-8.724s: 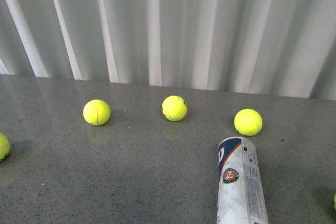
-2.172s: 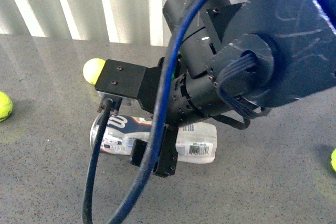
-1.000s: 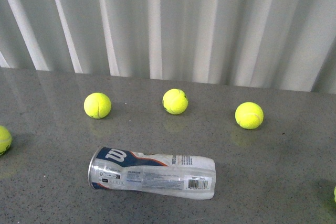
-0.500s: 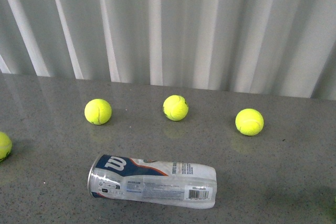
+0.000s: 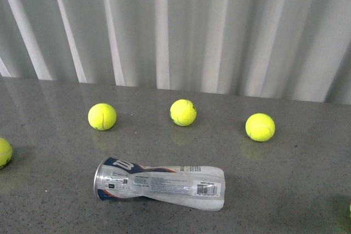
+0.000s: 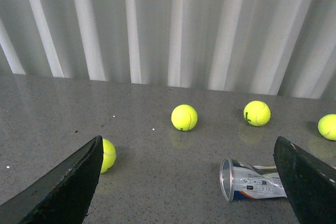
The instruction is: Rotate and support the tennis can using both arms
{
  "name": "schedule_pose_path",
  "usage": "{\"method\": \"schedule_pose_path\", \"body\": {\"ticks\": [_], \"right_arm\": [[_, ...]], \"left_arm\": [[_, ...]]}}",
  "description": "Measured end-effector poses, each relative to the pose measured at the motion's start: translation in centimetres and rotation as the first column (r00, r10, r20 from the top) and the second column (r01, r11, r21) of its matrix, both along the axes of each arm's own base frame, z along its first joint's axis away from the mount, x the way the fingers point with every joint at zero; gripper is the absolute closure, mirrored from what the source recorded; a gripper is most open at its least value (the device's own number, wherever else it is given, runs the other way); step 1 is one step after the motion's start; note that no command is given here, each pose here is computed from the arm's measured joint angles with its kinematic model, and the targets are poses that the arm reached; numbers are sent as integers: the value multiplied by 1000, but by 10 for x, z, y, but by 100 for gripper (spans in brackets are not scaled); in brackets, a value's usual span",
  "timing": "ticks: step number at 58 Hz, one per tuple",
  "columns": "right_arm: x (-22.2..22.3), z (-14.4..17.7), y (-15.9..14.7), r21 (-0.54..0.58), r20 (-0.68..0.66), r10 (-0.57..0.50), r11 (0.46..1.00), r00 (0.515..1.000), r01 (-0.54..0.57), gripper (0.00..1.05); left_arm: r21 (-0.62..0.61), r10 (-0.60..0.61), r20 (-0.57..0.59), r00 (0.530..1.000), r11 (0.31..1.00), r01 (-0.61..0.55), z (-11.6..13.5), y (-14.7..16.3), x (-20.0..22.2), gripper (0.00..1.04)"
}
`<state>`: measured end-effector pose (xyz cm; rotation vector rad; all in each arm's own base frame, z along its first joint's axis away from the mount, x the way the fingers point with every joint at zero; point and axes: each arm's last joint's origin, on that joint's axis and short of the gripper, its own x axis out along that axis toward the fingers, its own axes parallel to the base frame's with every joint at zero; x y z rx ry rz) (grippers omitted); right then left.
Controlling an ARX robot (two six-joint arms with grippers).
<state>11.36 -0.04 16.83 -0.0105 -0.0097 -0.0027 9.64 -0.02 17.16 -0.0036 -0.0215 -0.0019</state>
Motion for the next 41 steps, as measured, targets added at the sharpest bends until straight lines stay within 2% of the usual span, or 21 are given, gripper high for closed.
{"method": "schedule_pose_path", "body": {"ticks": [19,24,41], "right_arm": [[-6,-1,0,0,-2,0,1000,1000,0,101],[-13,-6,0,0,-39,0,1000,999,0,101],[-16,-4,0,0,-10,0,1000,1000,0,101]], "left_arm": [[0,0,0,1000,1000,0,0,0,0,7],[0,0,0,1000,1000,0,0,0,0,7],[0,0,1,1000,1000,0,0,0,0,7]]}}
